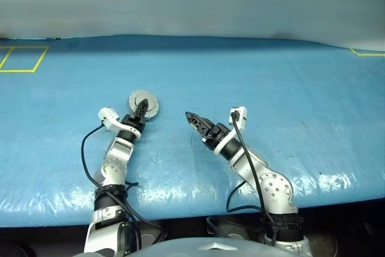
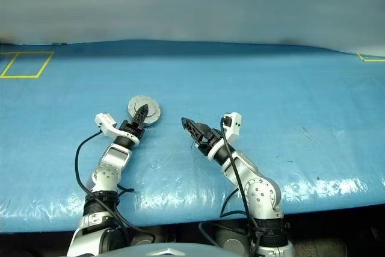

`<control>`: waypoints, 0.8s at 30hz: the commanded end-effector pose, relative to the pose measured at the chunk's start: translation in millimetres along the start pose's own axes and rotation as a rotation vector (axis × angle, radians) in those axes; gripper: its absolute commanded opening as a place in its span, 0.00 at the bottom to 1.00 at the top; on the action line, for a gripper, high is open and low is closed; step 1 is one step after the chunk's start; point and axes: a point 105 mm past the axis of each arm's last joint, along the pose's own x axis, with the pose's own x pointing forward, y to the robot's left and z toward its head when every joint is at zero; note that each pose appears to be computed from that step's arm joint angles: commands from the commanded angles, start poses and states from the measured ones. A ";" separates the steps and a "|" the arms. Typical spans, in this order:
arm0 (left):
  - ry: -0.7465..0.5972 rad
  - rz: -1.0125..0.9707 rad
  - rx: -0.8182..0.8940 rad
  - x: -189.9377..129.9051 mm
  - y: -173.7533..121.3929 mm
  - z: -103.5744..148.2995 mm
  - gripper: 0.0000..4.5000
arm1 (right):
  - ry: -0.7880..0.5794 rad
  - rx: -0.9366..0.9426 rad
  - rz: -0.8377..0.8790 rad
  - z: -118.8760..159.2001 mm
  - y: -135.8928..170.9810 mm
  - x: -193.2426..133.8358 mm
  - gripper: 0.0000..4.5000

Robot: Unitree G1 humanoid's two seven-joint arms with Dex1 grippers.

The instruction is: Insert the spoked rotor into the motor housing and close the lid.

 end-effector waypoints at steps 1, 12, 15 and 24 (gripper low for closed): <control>-0.024 0.010 0.031 2.4 -3.0 8.9 0.69 | -0.040 -0.055 -0.001 8.2 2.2 -2.0 0.90; -0.090 0.275 0.204 -14.8 41.1 47.6 0.99 | -0.006 -0.062 -0.050 -2.8 -5.0 5.0 0.90; -0.142 0.344 0.261 -24.2 51.3 64.6 0.99 | -0.002 -0.072 -0.044 -4.7 -4.2 5.3 0.90; -0.014 -0.076 0.620 -38.9 -12.0 58.0 0.99 | 0.025 -0.345 -0.044 -1.3 -4.1 -1.8 0.90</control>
